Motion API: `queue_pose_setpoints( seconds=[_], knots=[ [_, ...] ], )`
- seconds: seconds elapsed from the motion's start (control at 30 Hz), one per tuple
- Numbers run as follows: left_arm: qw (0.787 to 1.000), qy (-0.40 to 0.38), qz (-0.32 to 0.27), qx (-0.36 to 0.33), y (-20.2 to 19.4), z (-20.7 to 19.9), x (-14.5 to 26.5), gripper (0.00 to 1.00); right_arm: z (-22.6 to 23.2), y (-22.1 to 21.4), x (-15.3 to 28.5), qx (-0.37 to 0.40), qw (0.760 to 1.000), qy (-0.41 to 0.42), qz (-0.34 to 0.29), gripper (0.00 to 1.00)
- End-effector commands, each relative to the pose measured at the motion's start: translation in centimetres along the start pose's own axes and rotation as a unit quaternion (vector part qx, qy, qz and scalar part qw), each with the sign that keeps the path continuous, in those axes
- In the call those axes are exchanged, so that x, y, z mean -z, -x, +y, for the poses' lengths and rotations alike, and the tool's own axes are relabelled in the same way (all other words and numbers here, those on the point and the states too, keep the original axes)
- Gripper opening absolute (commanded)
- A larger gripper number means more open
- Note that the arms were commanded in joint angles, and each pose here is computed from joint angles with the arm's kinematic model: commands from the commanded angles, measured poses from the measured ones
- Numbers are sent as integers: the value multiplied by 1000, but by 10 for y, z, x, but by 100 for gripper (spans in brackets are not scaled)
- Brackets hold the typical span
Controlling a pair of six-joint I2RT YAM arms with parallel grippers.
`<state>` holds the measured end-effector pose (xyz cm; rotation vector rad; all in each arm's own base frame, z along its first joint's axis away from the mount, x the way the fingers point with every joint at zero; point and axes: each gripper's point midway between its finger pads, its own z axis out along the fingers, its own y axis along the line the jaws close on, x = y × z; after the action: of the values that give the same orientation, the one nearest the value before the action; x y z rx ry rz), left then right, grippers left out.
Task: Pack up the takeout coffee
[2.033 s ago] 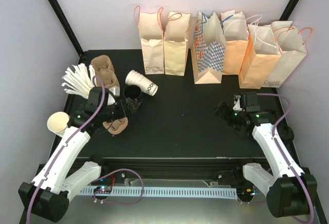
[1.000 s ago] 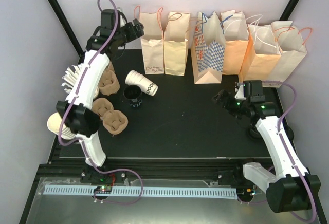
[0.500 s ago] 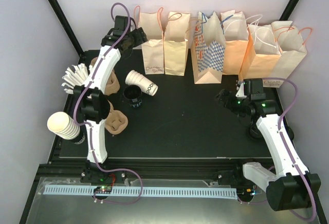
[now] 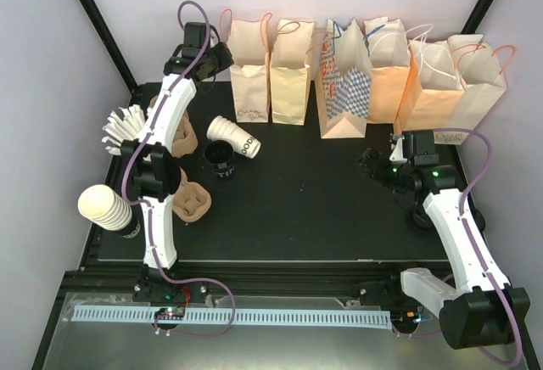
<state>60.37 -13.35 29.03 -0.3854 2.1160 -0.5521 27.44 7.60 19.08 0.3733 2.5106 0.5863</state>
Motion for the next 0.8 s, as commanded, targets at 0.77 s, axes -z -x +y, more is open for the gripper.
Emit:
queue_pose_setpoints(
  seconds=[0.77],
  knots=[
    [974,-198,-113,10,66,-103,224,1,56,35,31,27,994,97,-31,100]
  ],
)
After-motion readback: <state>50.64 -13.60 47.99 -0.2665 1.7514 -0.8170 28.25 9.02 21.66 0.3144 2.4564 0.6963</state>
